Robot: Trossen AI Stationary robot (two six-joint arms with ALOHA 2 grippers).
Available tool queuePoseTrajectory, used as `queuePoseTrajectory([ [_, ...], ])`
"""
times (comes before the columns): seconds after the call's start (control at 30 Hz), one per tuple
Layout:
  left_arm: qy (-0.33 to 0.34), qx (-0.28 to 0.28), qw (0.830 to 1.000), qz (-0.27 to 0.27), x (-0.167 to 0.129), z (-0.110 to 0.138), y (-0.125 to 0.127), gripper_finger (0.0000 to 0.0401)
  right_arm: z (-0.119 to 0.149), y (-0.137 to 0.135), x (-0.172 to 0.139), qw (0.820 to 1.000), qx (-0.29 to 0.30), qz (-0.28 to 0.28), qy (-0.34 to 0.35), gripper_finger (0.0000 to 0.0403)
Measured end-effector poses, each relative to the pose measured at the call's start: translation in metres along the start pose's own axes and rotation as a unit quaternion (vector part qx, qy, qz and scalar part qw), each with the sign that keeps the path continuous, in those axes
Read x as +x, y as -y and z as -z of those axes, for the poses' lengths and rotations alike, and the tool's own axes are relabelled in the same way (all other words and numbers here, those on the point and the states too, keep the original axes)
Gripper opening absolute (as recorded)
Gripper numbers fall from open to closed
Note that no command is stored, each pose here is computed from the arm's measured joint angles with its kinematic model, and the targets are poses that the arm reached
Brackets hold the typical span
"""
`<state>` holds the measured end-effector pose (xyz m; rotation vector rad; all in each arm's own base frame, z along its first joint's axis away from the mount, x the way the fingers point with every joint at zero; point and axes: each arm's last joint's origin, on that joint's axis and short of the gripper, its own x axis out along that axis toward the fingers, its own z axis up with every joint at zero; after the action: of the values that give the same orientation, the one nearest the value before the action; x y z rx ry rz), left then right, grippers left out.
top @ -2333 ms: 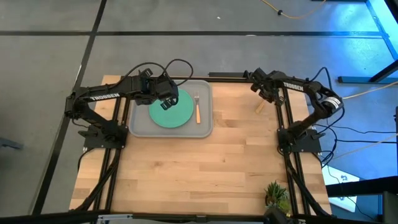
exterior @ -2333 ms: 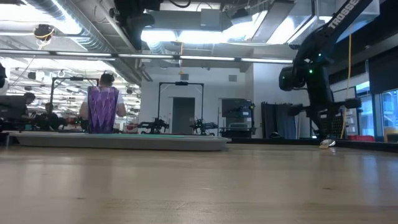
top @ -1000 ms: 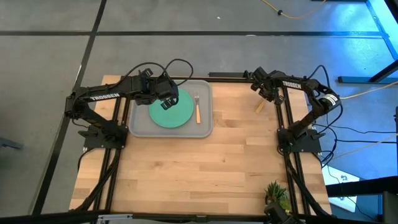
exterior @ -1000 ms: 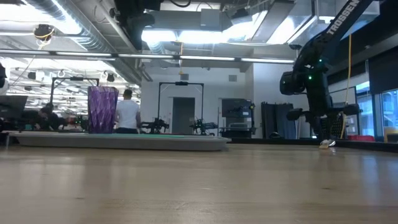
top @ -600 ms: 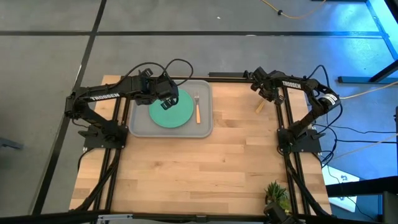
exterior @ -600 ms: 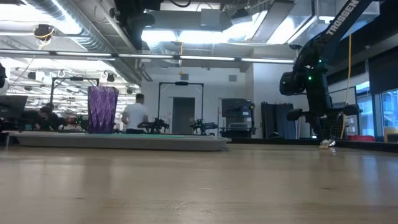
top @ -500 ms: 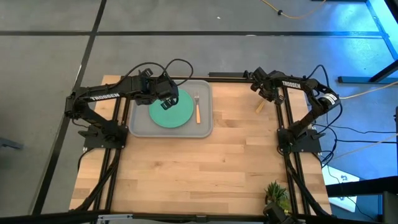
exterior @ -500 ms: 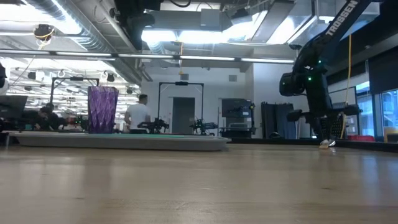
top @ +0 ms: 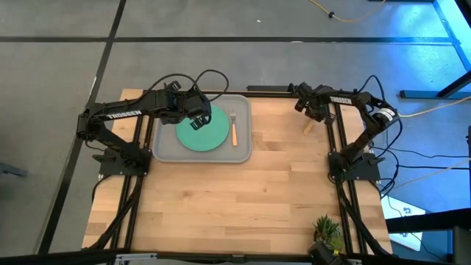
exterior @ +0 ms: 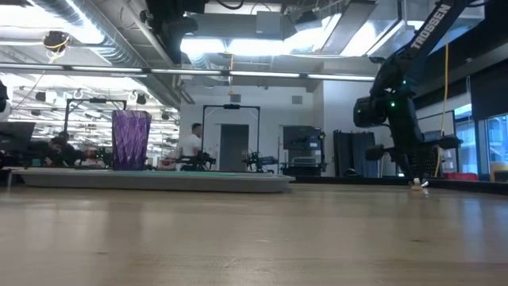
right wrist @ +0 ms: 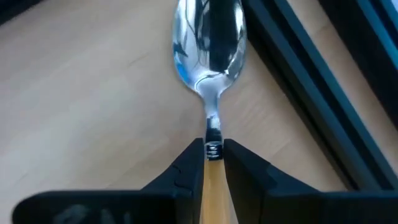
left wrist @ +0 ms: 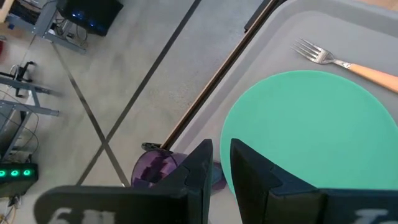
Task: Pick and place plate/cup/fork/spoon on tray
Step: Put the orange spoon on the right side of the light orange fork
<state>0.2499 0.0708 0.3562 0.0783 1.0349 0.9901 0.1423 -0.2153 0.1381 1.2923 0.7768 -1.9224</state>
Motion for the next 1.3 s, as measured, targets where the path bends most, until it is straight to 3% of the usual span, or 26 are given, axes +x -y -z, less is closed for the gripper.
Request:
queuePoseTrajectory([
  [0.6,-0.001,0.001,1.000,0.000,0.0000,0.0002,0.0000,0.0050,0.0024,0.0006,-0.0006,1.000,-0.016,-0.002,-0.023,0.0068],
  [1.1,-0.001,0.002,1.000,0.000,0.0000,0.0002,0.0000,0.0050,0.0047,-0.0009,0.0008,0.987,-0.152,-0.021,-0.056,0.0069],
  [1.3,-0.001,0.001,1.000,0.000,0.0000,0.0002,0.0000,0.0050,0.0038,-0.0027,0.0009,0.987,-0.149,-0.028,-0.048,0.0069],
])
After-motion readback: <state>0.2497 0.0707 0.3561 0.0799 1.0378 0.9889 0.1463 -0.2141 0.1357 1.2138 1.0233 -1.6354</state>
